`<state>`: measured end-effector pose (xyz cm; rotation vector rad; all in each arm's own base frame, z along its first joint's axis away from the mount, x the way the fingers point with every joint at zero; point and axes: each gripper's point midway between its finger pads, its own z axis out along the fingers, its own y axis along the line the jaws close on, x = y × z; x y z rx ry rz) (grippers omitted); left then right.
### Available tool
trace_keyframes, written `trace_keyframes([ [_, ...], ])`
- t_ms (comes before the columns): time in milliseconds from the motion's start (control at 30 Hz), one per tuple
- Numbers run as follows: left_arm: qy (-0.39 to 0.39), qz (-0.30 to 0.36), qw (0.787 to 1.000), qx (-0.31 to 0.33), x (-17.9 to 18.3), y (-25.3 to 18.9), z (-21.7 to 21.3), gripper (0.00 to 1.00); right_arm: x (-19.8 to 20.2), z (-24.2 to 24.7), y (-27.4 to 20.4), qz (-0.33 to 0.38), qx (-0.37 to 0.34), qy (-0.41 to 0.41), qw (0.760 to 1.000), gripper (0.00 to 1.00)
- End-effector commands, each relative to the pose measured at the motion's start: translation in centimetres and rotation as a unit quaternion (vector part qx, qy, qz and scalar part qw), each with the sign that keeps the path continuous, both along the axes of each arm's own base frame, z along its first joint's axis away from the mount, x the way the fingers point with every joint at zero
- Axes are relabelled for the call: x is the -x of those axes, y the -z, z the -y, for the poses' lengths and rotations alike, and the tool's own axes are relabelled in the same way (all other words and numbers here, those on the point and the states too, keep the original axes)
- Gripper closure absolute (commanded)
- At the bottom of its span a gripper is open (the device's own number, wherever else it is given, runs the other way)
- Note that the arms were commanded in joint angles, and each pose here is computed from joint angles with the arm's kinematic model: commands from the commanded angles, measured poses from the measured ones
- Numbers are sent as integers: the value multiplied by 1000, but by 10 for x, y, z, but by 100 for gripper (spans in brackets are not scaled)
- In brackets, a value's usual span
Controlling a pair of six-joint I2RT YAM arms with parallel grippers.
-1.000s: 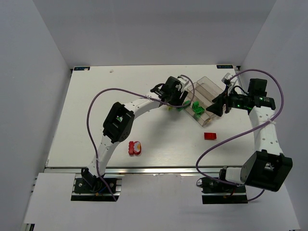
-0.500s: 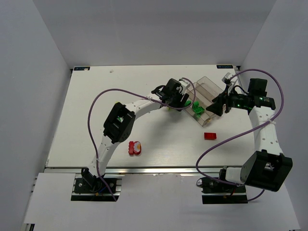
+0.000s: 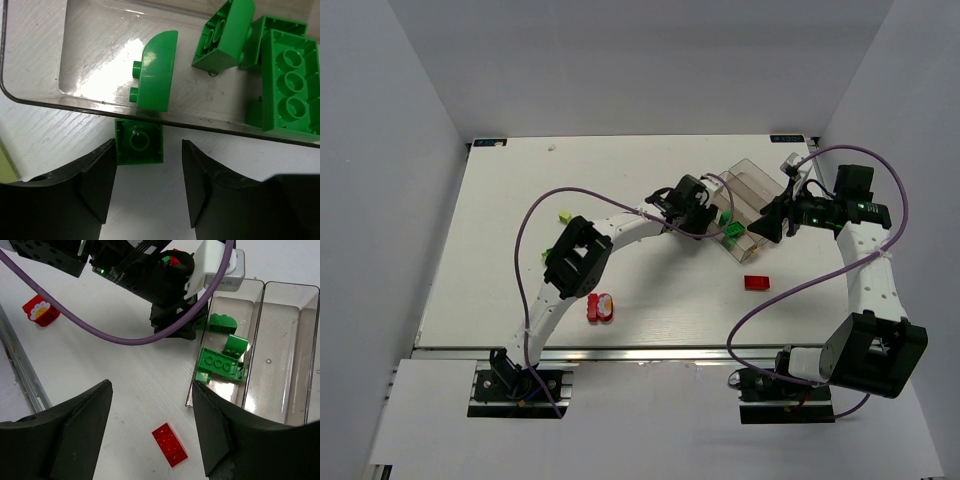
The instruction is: Sort the legos into containers by color
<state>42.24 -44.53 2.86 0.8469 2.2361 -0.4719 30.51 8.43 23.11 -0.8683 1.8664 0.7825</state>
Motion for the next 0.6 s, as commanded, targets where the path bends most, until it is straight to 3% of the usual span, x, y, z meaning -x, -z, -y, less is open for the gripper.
trace_keyframes([
  [0,-9,13,1000,7,-6,-12,6,37,0,-1,-5,15,-1,-3,1000,30],
  [133,-26,29,999,-6,-14,-16,-1,44,2,-2,-4,16,-2,-4,1000,30],
  [233,-26,33,999,-7,-13,-24,-3,63,3,-3,-5,17,-3,-5,1000,30],
  [267,-23,31,999,-9,-10,-24,-5,74,3,-3,-5,18,-2,-5,1000,30],
  [367,-20,34,999,-2,0,-44,-13,90,4,-2,-7,23,3,-4,1000,30],
  [567,19,58,994,86,32,-127,-17,95,9,-3,-6,24,2,-4,1000,33],
])
